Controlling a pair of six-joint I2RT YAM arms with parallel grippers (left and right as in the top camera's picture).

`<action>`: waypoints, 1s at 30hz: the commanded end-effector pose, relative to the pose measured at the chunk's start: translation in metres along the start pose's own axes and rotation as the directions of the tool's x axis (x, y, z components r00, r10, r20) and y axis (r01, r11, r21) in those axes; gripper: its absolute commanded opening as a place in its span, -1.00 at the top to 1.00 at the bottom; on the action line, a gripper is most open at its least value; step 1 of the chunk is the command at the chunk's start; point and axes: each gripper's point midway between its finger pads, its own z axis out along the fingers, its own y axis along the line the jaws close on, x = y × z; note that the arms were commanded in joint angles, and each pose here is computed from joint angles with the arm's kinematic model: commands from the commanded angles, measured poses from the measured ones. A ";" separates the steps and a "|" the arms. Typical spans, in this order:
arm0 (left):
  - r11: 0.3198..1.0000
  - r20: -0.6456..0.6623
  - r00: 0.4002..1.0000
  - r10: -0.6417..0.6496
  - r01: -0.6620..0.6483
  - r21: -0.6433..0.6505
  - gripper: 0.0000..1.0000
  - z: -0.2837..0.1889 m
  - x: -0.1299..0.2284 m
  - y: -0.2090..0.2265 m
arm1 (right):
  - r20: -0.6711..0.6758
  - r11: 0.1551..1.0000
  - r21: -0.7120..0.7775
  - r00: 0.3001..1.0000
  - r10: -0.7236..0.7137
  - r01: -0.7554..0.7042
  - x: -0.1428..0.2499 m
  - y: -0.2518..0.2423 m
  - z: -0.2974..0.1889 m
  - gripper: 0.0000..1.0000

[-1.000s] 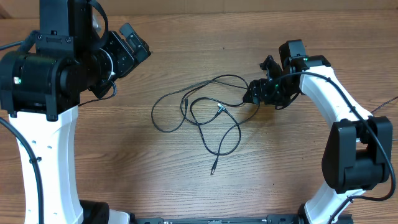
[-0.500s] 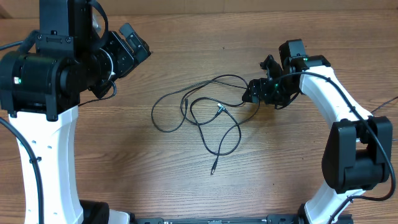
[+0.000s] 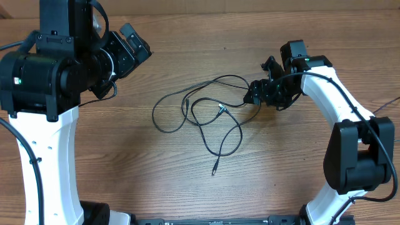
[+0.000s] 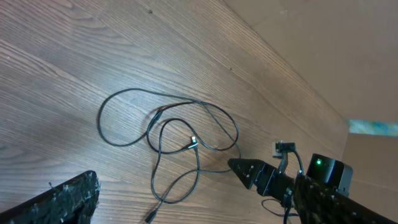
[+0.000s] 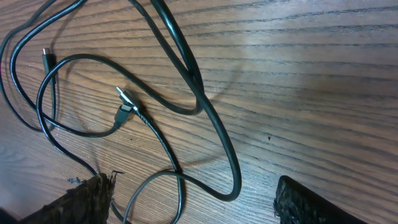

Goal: Untangle cables

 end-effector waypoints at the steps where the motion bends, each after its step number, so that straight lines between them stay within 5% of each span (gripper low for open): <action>1: 1.000 0.011 1.000 0.025 -0.025 -0.007 -0.99 0.000 -0.002 0.000 | -0.009 1.000 -0.004 1.000 0.003 -0.003 0.002 -0.001 0.004 -0.64; 30: 1.000 0.011 1.000 0.025 -0.025 -0.007 -0.99 0.000 -0.002 0.000 | -0.009 1.000 0.003 1.000 0.003 -0.003 0.001 -0.003 0.004 -0.63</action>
